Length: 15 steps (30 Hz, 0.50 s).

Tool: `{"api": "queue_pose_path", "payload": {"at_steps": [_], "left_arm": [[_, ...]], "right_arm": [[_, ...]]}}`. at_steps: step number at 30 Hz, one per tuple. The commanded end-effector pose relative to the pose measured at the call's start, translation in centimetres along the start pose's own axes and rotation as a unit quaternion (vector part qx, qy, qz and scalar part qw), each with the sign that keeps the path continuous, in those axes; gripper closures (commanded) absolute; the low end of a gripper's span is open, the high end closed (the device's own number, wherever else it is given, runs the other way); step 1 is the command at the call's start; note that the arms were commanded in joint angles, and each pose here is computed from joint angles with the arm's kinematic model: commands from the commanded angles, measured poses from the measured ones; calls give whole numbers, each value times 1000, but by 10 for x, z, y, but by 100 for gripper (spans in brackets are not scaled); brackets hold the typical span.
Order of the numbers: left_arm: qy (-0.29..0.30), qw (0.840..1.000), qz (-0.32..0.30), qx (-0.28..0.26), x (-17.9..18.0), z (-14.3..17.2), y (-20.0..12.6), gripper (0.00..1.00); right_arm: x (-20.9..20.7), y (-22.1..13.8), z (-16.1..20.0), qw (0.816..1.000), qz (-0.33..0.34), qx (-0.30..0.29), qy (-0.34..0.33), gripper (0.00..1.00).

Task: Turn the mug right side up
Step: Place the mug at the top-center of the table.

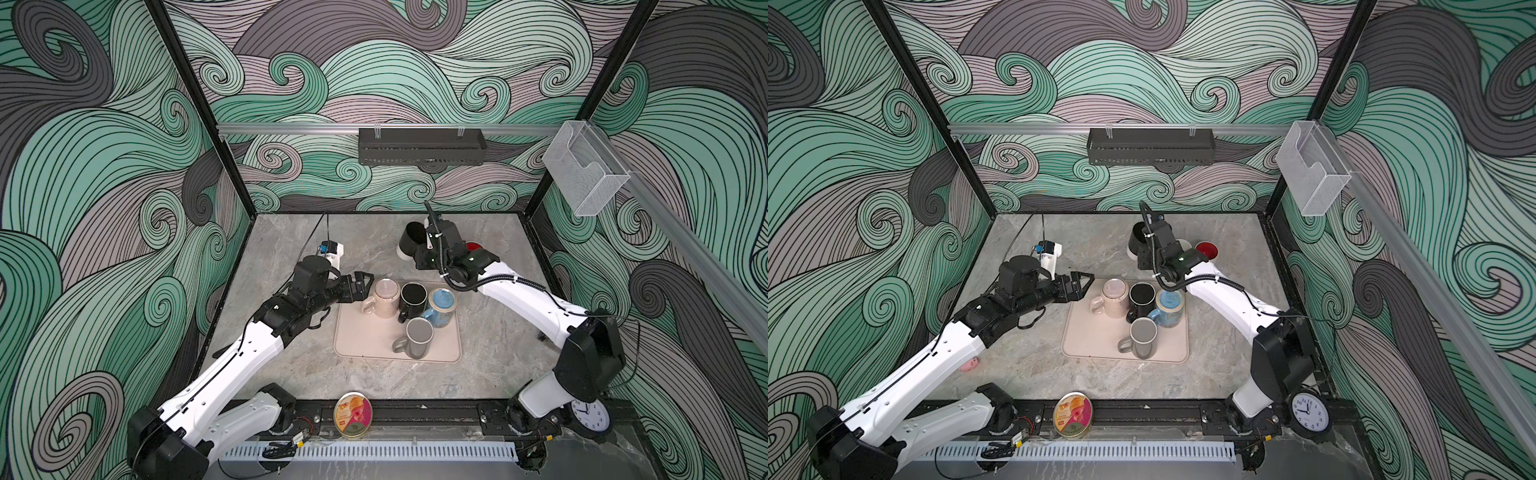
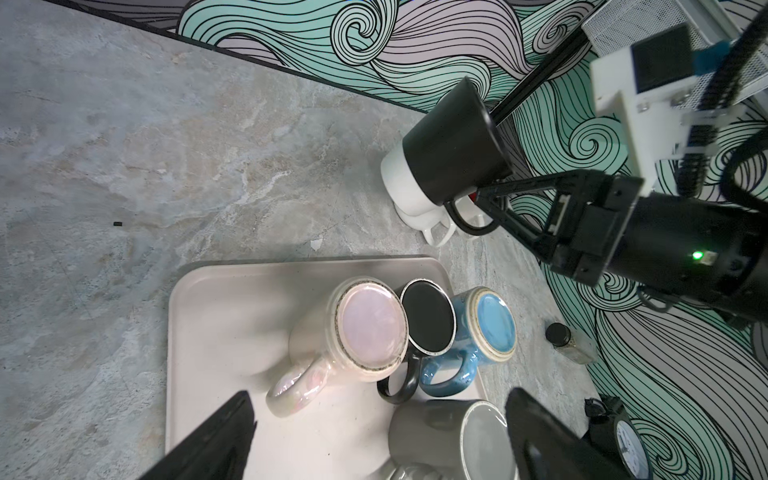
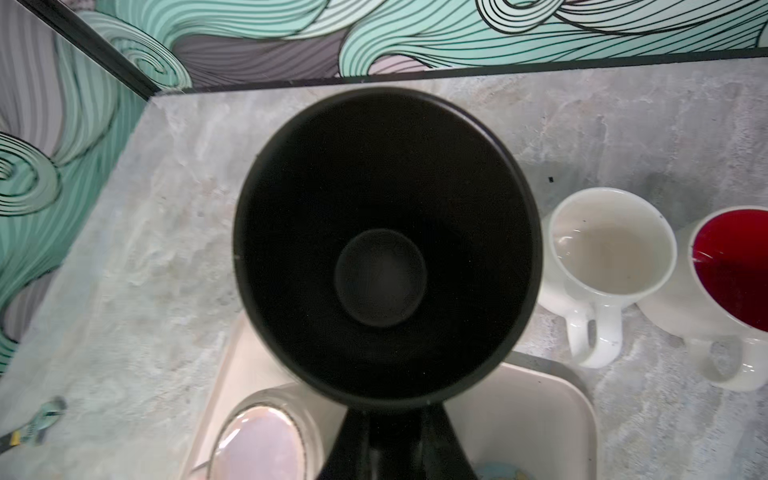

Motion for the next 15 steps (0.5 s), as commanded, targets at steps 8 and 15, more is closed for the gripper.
{"api": "queue_pose_path", "payload": {"at_steps": [8,15], "left_arm": [[4,1000,6,14,1,5,11,5],[5,1000,0,20,3,6,15,5]], "right_arm": [[-9,16,-26,996,68,-37,-38,100],[-15,39,-19,995,88,-16,-51,100]]}}
Point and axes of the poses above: each gripper's point midway between its finger pads, its own y axis out along the fingers, its own x axis along the line the jaws close on, z = x × y, the point moved 6 cm from there along -y, back along the fingers, and after that the axes turned 11 degrees about -y, right-handed, at the moved point
